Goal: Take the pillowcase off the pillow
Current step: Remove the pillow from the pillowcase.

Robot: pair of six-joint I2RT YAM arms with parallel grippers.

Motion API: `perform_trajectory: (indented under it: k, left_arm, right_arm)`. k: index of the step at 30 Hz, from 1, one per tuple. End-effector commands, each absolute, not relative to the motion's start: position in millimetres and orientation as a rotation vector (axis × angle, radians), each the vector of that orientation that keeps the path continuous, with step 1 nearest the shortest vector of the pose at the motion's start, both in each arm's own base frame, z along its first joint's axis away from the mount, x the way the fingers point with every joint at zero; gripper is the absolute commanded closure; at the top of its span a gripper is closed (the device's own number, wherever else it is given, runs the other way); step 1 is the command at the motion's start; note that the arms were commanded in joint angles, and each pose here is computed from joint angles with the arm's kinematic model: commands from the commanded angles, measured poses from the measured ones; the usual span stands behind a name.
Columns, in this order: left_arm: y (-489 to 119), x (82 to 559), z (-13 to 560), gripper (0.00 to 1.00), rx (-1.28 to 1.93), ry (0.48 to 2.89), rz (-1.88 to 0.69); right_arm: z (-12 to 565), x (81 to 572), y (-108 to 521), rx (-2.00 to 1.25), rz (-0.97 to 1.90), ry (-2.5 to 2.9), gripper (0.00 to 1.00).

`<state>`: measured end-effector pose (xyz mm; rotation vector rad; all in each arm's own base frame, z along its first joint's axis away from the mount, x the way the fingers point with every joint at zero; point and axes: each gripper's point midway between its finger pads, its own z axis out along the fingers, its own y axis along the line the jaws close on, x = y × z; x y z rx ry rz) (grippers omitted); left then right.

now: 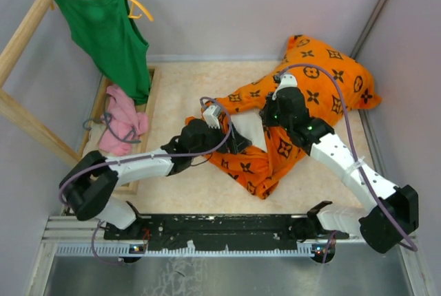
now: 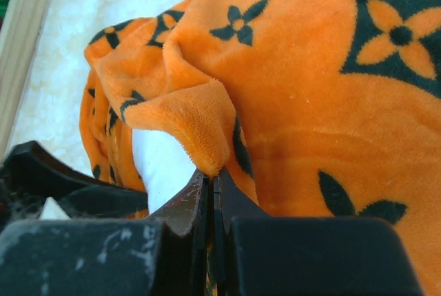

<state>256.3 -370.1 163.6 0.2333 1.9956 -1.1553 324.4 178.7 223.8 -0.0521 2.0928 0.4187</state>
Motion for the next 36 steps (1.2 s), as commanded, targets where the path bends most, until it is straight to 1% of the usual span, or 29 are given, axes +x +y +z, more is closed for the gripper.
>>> perform_trajectory:
  k: [1, 4, 7, 9, 12, 17, 20, 24, 28, 30, 33, 36]
  left_arm:
    - [-374.6, 262.8, 143.0, 0.02, 0.133, 1.969, -1.237]
    - [-366.0, 249.7, 102.7, 0.04, 0.123, 2.113, -1.196]
    - [-337.2, 234.2, 59.3, 0.04, 0.044, 2.285, -1.062]
    - [-315.2, 224.9, 39.4, 0.04, -0.017, 2.343, -0.982]
    - [-292.6, 215.0, 26.6, 0.04, -0.076, 2.398, -0.894]
    - [-299.6, 209.8, 48.5, 0.04, -0.03, 2.403, -0.949]
    - [-304.0, 212.5, 64.3, 0.03, 0.036, 2.424, -0.915]
    - [-304.5, 221.7, 86.8, 0.02, 0.079, 2.457, -0.839]
    - [-308.1, 220.8, 109.5, 0.02, 0.171, 2.45, -0.86]
    - [-310.2, 222.0, 121.2, 0.01, 0.18, 2.398, -0.905]
    - [-323.5, 225.6, 146.7, 0.0, 0.119, 2.265, -1.097]
    - [-338.8, 225.1, 159.3, 0.0, 0.082, 2.189, -1.271]
  right_arm:
    - [241.5, 326.0, 177.5, -0.02, 0.455, 2.023, 1.0]
    - [238.5, 323.2, 172.6, -0.016, 0.435, 2.022, 1.0]
    - [235.2, 321.9, 168.9, -0.011, 0.42, 2.02, 1.0]
    - [230.7, 322.1, 168.6, -0.007, 0.419, 2.021, 1.0]
    - [221.4, 322.3, 172.6, 0.006, 0.444, 2.031, 1.0]
    - [208.7, 320.4, 180.6, 0.056, 0.52, 2.033, 1.0]
    - [210.2, 320.3, 183.1, 0.083, 0.54, 2.04, 1.0]
    - [224.5, 318.6, 184.6, 0.087, 0.519, 2.035, 1.0]
    - [222.7, 316.5, 185.8, 0.081, 0.489, 2.041, 1.0]
    - [218.2, 314.9, 188.4, 0.088, 0.497, 2.05, 1.0]
    - [216.4, 310.4, 194.2, 0.091, 0.518, 2.046, 1.0]
    - [218.1, 306.6, 194.3, 0.087, 0.507, 2.044, 1.0]
